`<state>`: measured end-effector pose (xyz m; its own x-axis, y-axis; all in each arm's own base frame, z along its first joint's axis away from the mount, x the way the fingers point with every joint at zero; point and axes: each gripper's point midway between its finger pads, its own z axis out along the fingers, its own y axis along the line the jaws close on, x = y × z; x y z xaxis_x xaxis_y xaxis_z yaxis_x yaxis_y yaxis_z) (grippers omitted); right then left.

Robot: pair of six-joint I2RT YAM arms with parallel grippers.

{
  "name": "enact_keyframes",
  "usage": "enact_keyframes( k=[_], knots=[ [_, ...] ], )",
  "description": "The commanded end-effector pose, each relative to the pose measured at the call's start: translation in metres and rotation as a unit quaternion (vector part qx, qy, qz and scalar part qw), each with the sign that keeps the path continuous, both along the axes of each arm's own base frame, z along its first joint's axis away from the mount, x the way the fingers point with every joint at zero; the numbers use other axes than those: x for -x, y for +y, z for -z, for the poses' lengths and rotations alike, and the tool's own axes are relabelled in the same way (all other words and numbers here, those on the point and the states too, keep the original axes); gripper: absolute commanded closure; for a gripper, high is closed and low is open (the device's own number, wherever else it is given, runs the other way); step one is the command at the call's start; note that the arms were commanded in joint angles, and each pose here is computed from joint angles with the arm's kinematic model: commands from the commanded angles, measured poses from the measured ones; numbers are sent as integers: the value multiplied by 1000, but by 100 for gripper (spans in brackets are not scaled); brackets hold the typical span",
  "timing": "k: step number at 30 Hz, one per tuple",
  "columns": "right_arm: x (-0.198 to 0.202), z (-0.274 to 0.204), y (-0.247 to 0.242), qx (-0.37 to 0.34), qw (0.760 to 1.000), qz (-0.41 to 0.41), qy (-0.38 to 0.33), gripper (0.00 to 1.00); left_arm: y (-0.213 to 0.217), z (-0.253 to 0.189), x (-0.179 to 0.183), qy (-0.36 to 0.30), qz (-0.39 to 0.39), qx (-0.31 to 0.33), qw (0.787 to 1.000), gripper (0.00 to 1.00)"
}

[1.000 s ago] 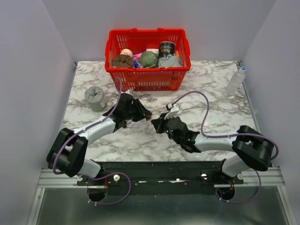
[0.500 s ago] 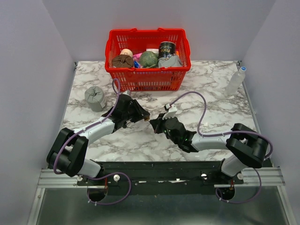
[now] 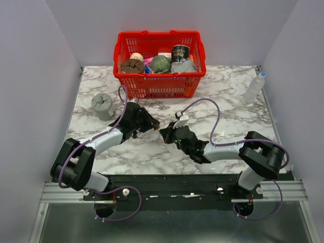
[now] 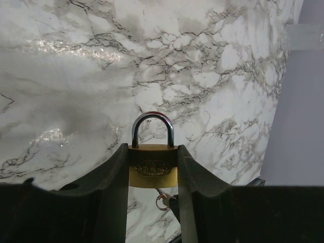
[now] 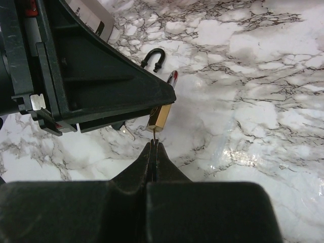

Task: Unlock with the key

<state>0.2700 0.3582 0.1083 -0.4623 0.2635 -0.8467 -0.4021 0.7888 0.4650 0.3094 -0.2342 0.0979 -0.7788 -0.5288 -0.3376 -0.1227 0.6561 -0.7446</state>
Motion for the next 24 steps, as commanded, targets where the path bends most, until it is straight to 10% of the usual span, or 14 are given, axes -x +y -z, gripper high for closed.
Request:
enact_keyframes(
  k=[1,24],
  knots=[
    [-5,-6,9,-23,1000,11,-2,99,-16,-30,4,-24,22,52,998,100],
    [-3,-6,7,-33,999,13,8,99,-13,-24,5,-19,21,47,998,100]
  ],
)
